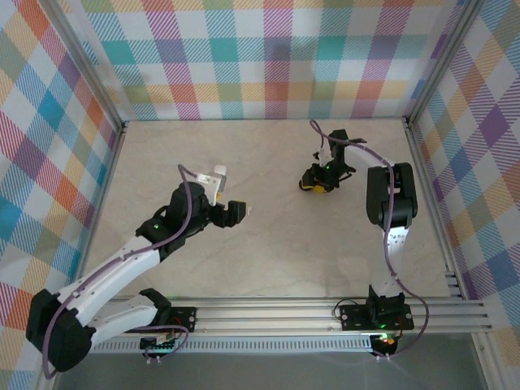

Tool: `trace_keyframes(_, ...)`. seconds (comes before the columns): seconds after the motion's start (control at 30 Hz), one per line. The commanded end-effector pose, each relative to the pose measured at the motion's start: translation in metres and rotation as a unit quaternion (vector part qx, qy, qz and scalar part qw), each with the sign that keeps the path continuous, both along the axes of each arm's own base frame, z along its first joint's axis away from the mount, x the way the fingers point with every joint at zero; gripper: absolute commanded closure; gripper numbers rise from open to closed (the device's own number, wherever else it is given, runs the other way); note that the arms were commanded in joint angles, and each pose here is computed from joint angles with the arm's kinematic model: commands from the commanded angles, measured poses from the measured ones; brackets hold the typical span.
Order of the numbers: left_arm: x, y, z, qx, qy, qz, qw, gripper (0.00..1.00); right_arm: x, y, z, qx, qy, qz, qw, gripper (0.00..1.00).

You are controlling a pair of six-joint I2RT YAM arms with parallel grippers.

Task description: Insert the wireless bluetooth earbuds into the charging case

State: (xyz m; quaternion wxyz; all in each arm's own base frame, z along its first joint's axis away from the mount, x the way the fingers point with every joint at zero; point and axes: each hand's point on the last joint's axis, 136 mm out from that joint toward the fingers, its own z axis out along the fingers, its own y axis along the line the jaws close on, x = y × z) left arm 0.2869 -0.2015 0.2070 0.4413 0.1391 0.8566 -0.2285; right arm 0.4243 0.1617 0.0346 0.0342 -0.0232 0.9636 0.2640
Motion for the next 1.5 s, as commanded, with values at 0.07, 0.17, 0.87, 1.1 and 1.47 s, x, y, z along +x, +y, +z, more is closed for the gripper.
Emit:
trace_keyframes(0.07,0.04,0.008,0.004,0.035,0.023,0.04,0.998,0.13,-0.008,-0.013,0.038,-0.024,-0.042,0.003,0.999,0.51)
trace_keyframes(0.17,0.065,0.014,-0.01,0.062,0.081,0.067,0.992,0.15,-0.013,-0.016,0.047,-0.029,-0.056,0.0,0.998,0.51)
trace_keyframes(0.87,0.221,0.064,-0.129,0.113,0.283,0.226,0.925,0.27,-0.055,0.016,0.089,0.077,-0.126,0.011,0.989,0.49)
trace_keyframes(1.1,0.224,0.074,-0.148,0.13,0.299,0.23,0.917,0.27,-0.056,0.016,0.091,0.079,-0.13,0.013,0.988,0.49)
trace_keyframes(1.47,0.226,0.07,-0.168,0.141,0.305,0.186,0.923,0.33,-0.053,0.019,0.098,0.092,-0.136,0.01,0.986,0.49)
